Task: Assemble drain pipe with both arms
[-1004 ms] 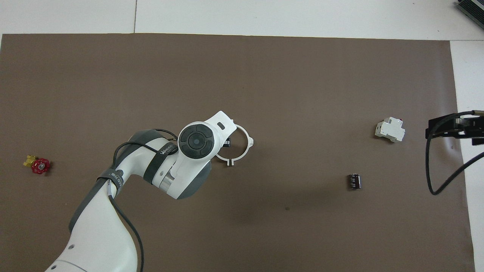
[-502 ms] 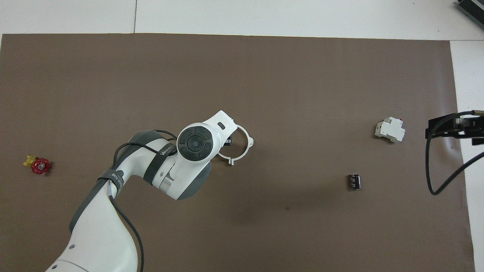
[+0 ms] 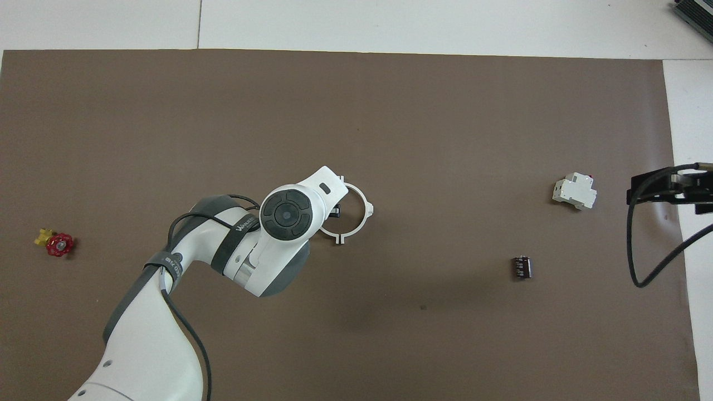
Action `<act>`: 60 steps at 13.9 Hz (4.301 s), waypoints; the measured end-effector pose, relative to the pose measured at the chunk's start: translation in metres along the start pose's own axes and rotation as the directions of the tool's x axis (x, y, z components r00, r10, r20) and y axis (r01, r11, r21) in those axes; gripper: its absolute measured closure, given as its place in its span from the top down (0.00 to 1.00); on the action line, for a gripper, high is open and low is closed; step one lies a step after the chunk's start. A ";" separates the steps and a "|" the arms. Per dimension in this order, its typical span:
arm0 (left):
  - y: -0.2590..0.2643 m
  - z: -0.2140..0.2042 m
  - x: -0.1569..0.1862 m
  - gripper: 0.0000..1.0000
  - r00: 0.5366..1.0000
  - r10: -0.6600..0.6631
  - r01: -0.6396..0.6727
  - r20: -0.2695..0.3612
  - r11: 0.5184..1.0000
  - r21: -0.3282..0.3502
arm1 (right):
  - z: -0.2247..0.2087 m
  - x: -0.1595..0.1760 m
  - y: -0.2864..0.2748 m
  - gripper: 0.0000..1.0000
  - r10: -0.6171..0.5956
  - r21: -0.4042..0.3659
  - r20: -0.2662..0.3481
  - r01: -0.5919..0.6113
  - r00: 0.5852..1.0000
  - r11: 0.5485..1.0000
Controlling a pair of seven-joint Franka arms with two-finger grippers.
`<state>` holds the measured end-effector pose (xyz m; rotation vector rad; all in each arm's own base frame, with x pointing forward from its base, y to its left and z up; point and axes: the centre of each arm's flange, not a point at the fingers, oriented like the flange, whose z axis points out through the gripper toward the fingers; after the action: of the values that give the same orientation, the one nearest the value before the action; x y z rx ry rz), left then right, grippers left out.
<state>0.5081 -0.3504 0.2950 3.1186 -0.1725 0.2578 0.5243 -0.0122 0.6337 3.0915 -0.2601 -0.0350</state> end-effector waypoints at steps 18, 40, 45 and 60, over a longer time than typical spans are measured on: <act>0.001 -0.001 0.001 0.21 1.000 0.000 0.000 -0.013 1.000 -0.009 | 0.000 0.000 0.000 1.00 0.000 0.000 0.000 0.000 1.000 1.000; -0.025 -0.053 0.016 1.00 0.998 -0.059 0.059 -0.004 0.998 0.013 | 0.000 0.000 0.000 1.00 0.000 0.000 0.000 0.000 1.000 1.000; -0.135 -0.096 0.044 1.00 0.998 -0.043 0.040 0.051 0.997 0.065 | 0.000 0.000 0.000 1.00 0.000 0.000 0.000 0.000 1.000 1.000; -0.381 -0.260 0.035 1.00 0.992 -0.024 0.022 0.122 1.000 0.016 | 0.000 0.000 0.000 1.00 0.000 0.000 0.000 0.000 1.000 1.000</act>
<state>0.5414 0.0286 0.5581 3.1502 -0.1364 0.0674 0.5243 -0.0120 0.6338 3.0916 -0.2594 -0.0347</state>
